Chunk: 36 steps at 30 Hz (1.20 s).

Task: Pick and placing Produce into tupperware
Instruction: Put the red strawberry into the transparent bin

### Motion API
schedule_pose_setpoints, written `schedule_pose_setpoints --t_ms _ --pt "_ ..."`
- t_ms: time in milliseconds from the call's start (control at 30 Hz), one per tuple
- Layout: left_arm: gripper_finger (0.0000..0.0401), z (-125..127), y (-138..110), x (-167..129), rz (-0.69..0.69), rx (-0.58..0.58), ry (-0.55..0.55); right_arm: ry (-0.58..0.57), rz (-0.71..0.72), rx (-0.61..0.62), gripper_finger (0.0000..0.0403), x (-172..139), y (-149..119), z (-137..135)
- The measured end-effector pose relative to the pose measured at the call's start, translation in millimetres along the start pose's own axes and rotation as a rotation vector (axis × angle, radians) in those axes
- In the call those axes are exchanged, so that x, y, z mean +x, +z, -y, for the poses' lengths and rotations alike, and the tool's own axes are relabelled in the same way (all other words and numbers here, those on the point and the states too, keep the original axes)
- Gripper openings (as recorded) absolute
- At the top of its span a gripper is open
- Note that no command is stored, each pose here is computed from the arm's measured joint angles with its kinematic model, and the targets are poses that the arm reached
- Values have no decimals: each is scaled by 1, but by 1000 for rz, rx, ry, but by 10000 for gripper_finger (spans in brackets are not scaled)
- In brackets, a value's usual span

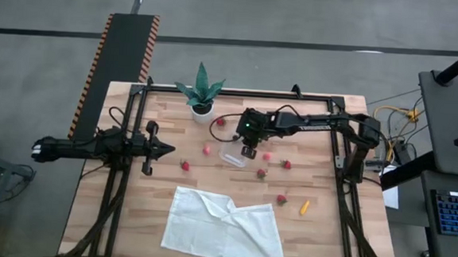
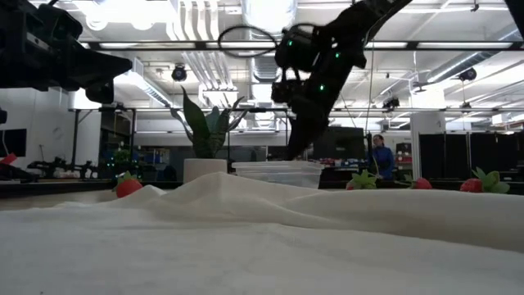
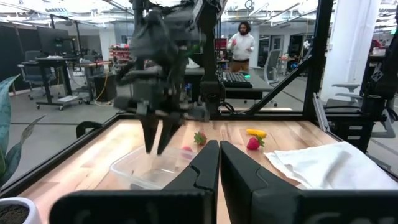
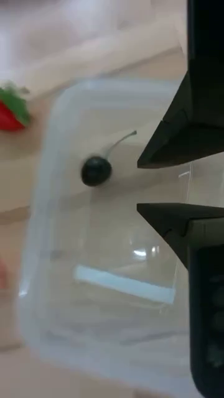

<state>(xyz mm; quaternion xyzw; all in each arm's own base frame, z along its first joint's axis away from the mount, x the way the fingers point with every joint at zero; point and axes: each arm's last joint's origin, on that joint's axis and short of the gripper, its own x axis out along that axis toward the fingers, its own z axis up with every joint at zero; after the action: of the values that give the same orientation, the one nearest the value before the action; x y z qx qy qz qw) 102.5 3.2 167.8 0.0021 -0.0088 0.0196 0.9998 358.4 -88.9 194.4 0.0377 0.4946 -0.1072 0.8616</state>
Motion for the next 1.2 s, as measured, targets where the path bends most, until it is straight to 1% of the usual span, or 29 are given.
schedule_pose_setpoints --t_ms 100,267,367,433,567,700,800,900,1033,1200 --pt "0 0 0 0 0 0 0 -2 50 1 95 -26 3 1" --pt "0 0 0 0 1 0 0 -1 162 3 95 -86 -4 0" --pt "0 0 0 0 1 0 0 6 257 -7 95 -122 -20 -4" --pt "0 0 0 0 1 0 0 15 326 -6 95 -143 -36 -7" --pt "0 0 0 0 1 0 0 47 482 -2 89 -170 -69 -15" --pt "0 0 0 0 1 0 0 98 619 -12 83 -180 -97 -23" --pt "0 0 0 0 2 0 0 130 667 -34 79 -179 -119 -29" --pt "0 0 0 0 1 0 0 154 718 -45 76 -171 -139 -32" --pt "0 0 0 0 2 0 0 171 795 -29 73 -155 -162 -32" --pt "0 0 0 0 2 0 0 184 855 -8 75 -142 -179 -32"
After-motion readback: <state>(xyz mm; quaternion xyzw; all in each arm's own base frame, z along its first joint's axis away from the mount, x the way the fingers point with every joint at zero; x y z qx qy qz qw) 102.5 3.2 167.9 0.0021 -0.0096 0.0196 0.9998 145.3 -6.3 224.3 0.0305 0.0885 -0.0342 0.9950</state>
